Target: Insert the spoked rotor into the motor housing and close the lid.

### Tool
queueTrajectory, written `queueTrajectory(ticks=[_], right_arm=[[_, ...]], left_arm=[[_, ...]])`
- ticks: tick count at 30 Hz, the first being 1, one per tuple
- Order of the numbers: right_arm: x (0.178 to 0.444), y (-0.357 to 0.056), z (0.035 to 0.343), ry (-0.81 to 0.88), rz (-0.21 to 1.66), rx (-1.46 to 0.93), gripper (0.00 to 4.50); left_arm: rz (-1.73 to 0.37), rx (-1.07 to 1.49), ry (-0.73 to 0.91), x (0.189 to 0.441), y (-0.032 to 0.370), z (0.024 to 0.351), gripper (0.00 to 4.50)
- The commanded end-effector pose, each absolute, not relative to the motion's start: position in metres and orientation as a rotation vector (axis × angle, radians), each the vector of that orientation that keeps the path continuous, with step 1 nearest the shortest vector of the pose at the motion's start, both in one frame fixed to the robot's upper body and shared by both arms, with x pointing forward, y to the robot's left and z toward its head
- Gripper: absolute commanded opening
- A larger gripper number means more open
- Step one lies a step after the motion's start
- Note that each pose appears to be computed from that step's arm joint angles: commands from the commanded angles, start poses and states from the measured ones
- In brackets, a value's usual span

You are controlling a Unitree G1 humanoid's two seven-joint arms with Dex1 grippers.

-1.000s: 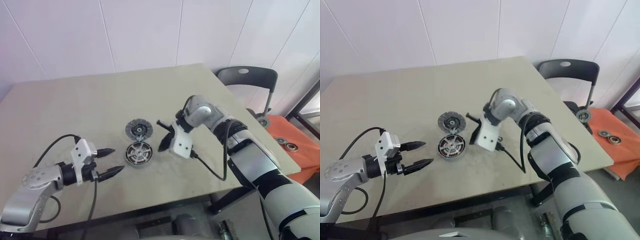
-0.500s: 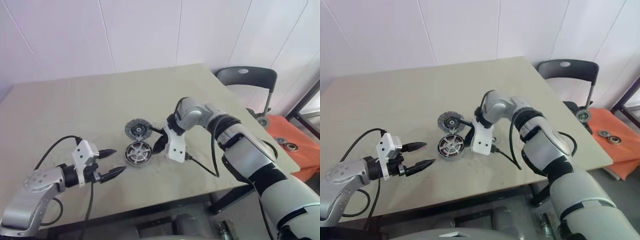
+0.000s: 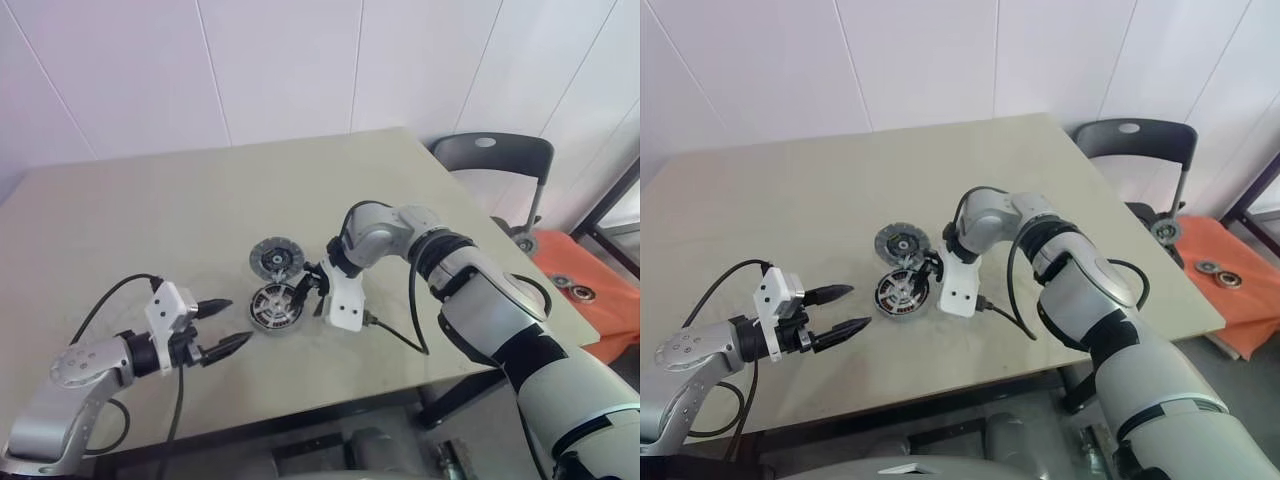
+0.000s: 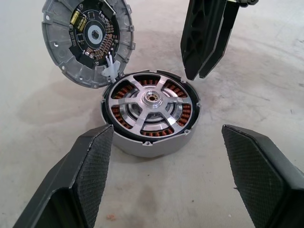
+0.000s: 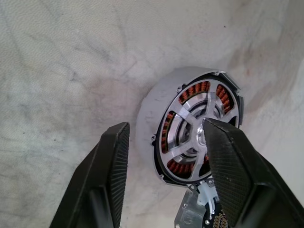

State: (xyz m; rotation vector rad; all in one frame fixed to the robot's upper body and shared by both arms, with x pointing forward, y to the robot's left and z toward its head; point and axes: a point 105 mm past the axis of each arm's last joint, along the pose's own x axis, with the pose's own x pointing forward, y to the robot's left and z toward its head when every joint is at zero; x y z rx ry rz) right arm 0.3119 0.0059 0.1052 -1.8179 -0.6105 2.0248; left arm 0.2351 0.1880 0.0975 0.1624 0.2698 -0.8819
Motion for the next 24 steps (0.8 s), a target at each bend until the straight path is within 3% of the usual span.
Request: queueTrajectory(ticks=[1,13,24], right_arm=[[0.313,0.014,0.116,-0.663,2.007,-1.853,2.59],[0.314,0.026,0.113,-0.646,2.002,-1.896,2.59],[0.323,0.017,0.101,-0.531,1.991,-1.951,2.59]], left_arm=[[-0.877,0.182,0.227,0.237,0.187,0.107,3.88],[-0.869,0.172,0.221,0.237,0.184,0.106,3.88],[-0.862,0.166,0.222,0.235,0.184,0.105,3.88]])
